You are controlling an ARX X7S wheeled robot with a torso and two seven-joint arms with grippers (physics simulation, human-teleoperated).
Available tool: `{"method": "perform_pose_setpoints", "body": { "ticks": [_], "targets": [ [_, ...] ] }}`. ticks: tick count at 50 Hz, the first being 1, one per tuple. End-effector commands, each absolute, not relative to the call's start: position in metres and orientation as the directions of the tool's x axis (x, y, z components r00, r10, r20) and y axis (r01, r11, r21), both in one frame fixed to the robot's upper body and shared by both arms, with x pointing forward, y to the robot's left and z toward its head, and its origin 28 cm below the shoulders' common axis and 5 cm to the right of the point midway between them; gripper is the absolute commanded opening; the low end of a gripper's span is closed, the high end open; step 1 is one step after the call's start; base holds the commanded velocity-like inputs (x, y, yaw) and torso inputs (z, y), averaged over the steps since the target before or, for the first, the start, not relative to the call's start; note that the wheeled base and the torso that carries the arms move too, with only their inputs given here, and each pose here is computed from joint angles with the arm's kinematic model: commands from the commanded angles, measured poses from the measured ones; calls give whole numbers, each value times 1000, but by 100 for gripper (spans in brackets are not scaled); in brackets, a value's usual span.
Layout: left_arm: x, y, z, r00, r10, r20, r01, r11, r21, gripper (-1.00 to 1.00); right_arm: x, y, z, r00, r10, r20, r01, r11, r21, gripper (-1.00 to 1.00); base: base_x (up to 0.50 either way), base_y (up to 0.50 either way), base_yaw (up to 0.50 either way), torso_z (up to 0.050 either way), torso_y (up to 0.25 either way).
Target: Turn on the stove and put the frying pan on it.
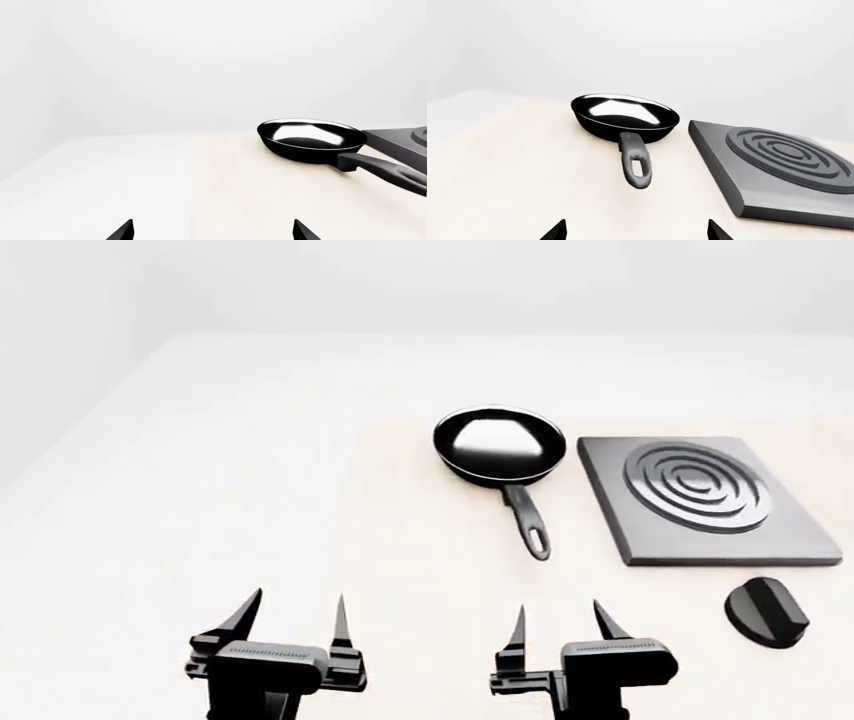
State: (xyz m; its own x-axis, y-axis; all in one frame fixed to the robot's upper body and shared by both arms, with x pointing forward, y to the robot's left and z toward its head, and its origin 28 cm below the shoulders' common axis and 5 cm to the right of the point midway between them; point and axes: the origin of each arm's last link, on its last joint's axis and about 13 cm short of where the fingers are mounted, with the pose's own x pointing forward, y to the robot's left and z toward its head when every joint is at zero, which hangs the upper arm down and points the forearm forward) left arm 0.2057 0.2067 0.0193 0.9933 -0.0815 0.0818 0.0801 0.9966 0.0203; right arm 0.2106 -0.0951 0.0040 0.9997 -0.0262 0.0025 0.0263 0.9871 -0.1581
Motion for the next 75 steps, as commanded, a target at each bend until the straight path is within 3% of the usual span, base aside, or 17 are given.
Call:
{"method": "perform_pose_setpoints", "body": {
  "ticks": [1, 20, 31, 61, 75],
  "targets": [
    [206, 206, 19, 993, -85, 82, 84, 996, 19, 100, 211, -96, 4, 1000, -27, 2, 27, 988, -153, 100, 500, -176, 0, 0, 0],
    [206, 206, 19, 994, -90, 70, 89, 996, 12, 100, 210, -96, 4, 1000, -24, 6, 25, 987, -160, 100, 500, -69, 0, 0, 0],
    [206, 205, 19, 993, -93, 69, 90, 995, 46, 100, 210, -96, 5, 1000, -28, 8, 29, 987, -161, 100, 0, 0, 0, 0, 0],
    [206, 206, 19, 993, -97, 71, 94, 995, 44, 100, 210, -96, 4, 1000, -27, 13, 29, 986, -164, 100, 0, 0, 0, 8, -181],
    [194, 209, 50, 981, -66, 183, 62, 998, 26, 100, 202, -101, 35, 989, -110, 99, 120, 988, -97, 100, 0, 0, 0, 3, -38]
  ]
}}
